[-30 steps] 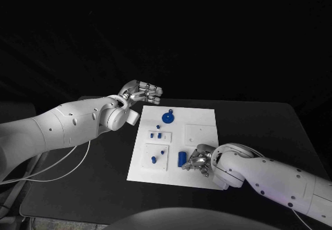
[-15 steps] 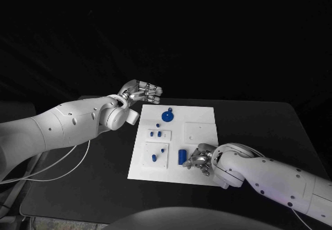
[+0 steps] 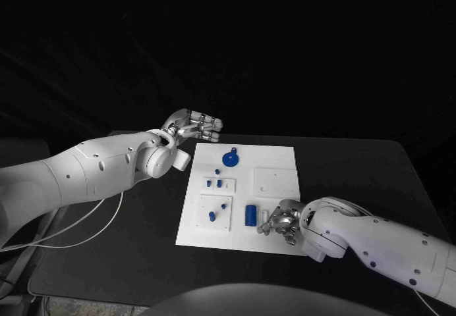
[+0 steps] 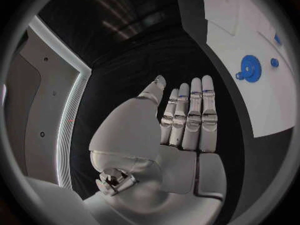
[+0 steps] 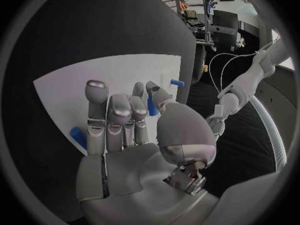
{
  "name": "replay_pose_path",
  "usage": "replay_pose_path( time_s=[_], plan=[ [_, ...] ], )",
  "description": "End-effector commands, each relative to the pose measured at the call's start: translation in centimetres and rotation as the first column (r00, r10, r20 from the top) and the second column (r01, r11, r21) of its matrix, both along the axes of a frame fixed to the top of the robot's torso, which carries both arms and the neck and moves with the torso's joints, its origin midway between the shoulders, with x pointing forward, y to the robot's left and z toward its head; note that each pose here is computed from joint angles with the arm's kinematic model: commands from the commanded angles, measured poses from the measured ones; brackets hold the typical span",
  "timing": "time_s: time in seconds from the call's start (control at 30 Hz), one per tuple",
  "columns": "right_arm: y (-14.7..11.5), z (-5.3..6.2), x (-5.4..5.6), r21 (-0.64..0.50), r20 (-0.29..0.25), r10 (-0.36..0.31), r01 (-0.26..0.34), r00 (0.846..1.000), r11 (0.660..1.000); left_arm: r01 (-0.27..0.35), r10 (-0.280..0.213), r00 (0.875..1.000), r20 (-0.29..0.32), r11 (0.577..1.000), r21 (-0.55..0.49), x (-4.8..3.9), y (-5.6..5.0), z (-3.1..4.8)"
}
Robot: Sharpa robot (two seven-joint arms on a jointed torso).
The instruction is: Assemble the parts on the task board
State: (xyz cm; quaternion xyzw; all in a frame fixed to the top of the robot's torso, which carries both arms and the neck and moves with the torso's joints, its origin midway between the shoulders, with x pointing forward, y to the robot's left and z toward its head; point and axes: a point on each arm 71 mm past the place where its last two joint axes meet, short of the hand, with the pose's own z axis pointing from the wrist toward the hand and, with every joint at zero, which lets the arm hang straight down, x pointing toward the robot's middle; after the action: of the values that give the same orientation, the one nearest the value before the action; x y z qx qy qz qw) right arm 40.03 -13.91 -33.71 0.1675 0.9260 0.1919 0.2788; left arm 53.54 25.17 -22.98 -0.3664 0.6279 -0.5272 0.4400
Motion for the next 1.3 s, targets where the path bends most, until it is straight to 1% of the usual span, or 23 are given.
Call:
replay_pose_path(
  time_s=[0.03, 0.13, 0.23, 0.4, 0.5, 0.57, 0.73, 0.93, 1.1, 1.3],
  plan=[
    [0.0, 0.0, -0.6, 0.039, -0.050, 0.044, -0.042, 0.998, 0.998, 0.013, -0.013, 1.000, -0.003, 1.000, -0.012, -0.03, -0.2, 0.06],
    [-0.9, 0.4, -0.7, 0.070, -0.038, 0.057, -0.054, 0.998, 0.996, 0.022, -0.022, 1.000, 0.000, 1.000, -0.016, -0.04, -0.2, 0.09],
    [-2.1, 1.2, -0.5, 0.083, -0.009, 0.054, -0.053, 0.999, 0.995, 0.037, -0.037, 0.999, 0.004, 0.999, -0.022, -0.11, -0.2, 0.14],
    [-4.6, 2.8, 0.6, 0.063, 0.072, 0.030, -0.035, 0.997, 0.997, 0.044, -0.044, 0.999, 0.007, 0.999, -0.025, -0.10, -0.2, 0.16],
    [-6.0, 3.6, 1.3, 0.034, 0.115, 0.022, -0.026, 0.993, 0.999, 0.045, -0.045, 0.999, 0.007, 0.999, -0.026, -0.13, -0.2, 0.15],
    [-6.9, 3.9, 1.7, 0.007, 0.138, 0.019, -0.020, 0.990, 1.000, 0.045, -0.045, 0.999, 0.006, 0.999, -0.025, -0.14, -0.2, 0.14],
    [-9.2, 4.0, 2.6, -0.090, 0.175, 0.017, -0.001, 0.985, 0.996, 0.046, -0.046, 0.999, 0.002, 0.999, -0.024, -0.19, -0.2, 0.05],
    [-10.6, 4.0, 3.1, -0.161, 0.190, 0.001, 0.031, 0.982, 0.986, 0.048, -0.048, 0.999, -0.001, 0.999, -0.022, -0.26, -0.3, -0.05],
    [-10.9, 3.9, 3.1, -0.210, 0.197, 0.001, 0.041, 0.980, 0.977, 0.049, -0.049, 0.999, -0.003, 0.999, -0.021, -0.30, -0.3, -0.11],
    [-10.2, 3.4, 2.9, -0.252, 0.212, 0.015, 0.040, 0.977, 0.967, 0.053, -0.053, 0.999, -0.005, 0.998, -0.021, -0.34, -0.4, -0.16]
  ],
)
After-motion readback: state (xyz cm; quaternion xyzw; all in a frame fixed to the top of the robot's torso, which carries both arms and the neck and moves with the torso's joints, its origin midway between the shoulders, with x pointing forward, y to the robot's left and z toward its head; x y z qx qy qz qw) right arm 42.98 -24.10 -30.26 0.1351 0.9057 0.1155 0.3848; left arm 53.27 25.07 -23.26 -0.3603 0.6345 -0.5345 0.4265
